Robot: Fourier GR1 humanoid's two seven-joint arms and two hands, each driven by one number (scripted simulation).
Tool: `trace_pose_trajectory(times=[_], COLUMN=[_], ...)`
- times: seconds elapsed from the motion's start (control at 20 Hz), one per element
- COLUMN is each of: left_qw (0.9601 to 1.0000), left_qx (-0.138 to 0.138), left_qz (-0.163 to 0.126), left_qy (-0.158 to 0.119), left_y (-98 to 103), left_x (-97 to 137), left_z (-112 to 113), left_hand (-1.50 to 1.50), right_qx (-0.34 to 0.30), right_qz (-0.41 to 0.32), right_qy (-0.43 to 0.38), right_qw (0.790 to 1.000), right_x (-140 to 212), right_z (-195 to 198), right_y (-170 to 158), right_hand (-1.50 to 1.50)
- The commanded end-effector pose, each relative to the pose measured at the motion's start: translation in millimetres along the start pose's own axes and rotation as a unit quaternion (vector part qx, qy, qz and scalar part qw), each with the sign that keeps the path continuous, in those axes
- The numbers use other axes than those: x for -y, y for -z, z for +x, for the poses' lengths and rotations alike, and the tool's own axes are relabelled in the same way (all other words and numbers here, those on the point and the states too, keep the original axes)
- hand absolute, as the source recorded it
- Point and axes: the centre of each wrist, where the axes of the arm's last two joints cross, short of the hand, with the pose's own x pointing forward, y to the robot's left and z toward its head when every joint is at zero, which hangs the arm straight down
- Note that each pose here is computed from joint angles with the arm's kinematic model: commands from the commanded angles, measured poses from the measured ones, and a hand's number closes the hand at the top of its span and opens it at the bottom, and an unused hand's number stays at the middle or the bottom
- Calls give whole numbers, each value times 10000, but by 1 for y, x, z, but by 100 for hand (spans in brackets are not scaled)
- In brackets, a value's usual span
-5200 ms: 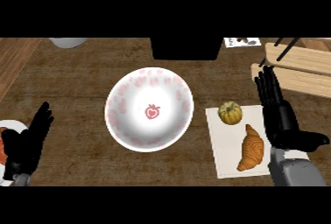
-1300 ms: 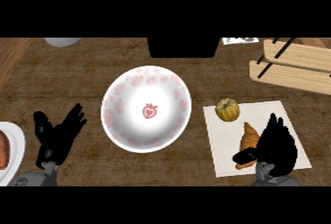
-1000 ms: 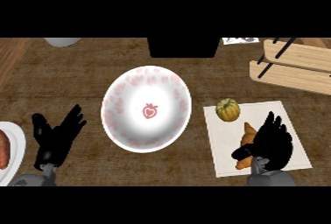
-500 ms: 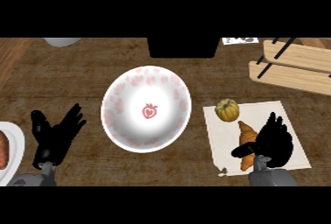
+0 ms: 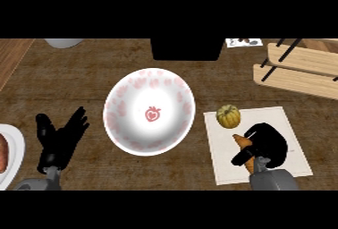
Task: Pick the croissant from the placemat and place it in the tiered shelf
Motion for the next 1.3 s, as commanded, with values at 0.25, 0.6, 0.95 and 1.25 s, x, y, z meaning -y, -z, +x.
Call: trace_pose_trajectory(times=[0.25, 0.6, 0.95, 1.25], left_qw=[10000, 10000, 9998, 10000], left_qx=[-72, -71, -139, -17], left_qz=[43, 36, 68, 71], left_qy=[41, -47, -109, -31], left_y=[4, 6, -3, 0], left_x=[-2, -3, -11, 9], left_z=[-15, -2, -7, -9], left_hand=[0, 0, 0, 0], right_qx=[1797, 3720, 3955, 3503], right_qz=[506, 676, -731, -1426], right_qy=[128, 957, 1271, 1631], right_qw=[9823, 9208, 9067, 9112], right_x=[11, 91, 186, 261], right_z=[9, -2, -36, -54], right_y=[5, 13, -34, -63], right_hand=[150, 150, 150, 150])
